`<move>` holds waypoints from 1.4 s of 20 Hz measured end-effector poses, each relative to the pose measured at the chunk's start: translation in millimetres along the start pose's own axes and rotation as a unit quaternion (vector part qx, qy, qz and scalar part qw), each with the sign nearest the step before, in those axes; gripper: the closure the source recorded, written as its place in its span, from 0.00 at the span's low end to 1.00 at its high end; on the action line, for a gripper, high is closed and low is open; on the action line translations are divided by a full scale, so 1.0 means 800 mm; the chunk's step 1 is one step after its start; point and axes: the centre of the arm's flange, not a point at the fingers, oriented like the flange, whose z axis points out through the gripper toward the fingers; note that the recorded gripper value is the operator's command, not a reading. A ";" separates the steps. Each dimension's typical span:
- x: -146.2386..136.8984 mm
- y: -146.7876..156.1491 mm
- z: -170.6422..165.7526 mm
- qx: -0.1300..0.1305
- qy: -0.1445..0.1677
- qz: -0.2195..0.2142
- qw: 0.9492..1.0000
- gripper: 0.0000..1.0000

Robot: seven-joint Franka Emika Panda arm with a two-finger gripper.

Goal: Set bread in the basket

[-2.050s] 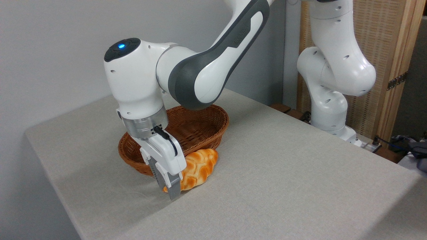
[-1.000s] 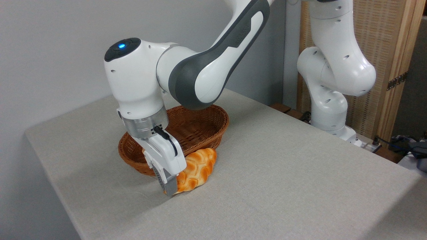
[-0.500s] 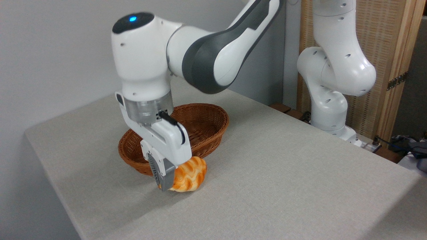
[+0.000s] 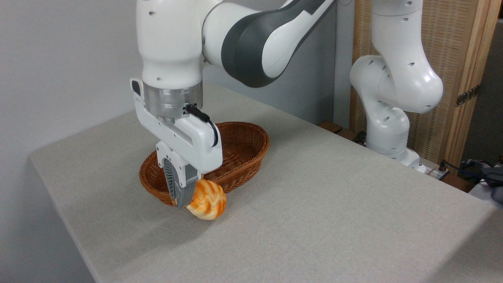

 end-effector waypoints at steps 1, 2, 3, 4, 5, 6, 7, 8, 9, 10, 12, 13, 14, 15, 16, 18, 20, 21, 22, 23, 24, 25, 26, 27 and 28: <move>-0.002 -0.002 -0.004 0.000 0.003 -0.003 1.000 1.00; -0.005 -0.004 -0.007 0.000 0.004 -0.006 1.000 1.00; -0.006 -0.005 -0.008 0.000 0.005 -0.007 1.000 1.00; -0.007 -0.006 -0.009 -0.001 0.007 -0.010 1.000 1.00; -0.007 -0.006 -0.010 -0.002 0.009 -0.011 1.000 1.00; -0.006 -0.007 -0.014 -0.001 0.013 -0.012 1.000 1.00; -0.006 -0.008 -0.020 0.001 0.018 -0.013 1.000 1.00; -0.005 -0.011 -0.032 0.004 0.027 -0.016 0.999 1.00; -0.004 -0.013 -0.042 0.006 0.035 -0.018 0.999 1.00; -0.003 -0.014 -0.055 0.009 0.044 -0.020 0.999 1.00; -0.002 -0.015 -0.074 0.010 0.052 -0.021 0.998 1.00; -0.002 -0.013 -0.082 0.009 0.053 -0.020 0.998 1.00; -0.001 -0.011 -0.086 0.008 0.052 -0.018 0.998 1.00; 0.000 -0.010 -0.087 0.006 0.051 -0.017 0.999 1.00; 0.003 -0.006 -0.087 0.003 0.050 -0.014 0.999 1.00; 0.011 0.004 -0.085 -0.006 0.054 -0.009 0.998 1.00; 0.024 0.020 -0.082 -0.016 0.060 0.000 0.998 1.00; 0.035 0.033 -0.080 -0.022 0.062 0.010 0.998 1.00; 0.044 0.047 -0.076 -0.028 0.059 0.020 0.998 1.00; 0.049 0.056 -0.074 -0.033 0.056 0.026 0.998 1.00; 0.056 0.070 -0.068 -0.043 0.048 0.037 0.997 1.00; 0.060 0.078 -0.065 -0.049 0.044 0.042 0.997 1.00; 0.065 0.089 -0.059 -0.059 0.035 0.051 0.996 1.00; 0.067 0.095 -0.057 -0.063 0.031 0.055 0.996 1.00; 0.071 0.106 -0.052 -0.072 0.023 0.062 0.995 1.00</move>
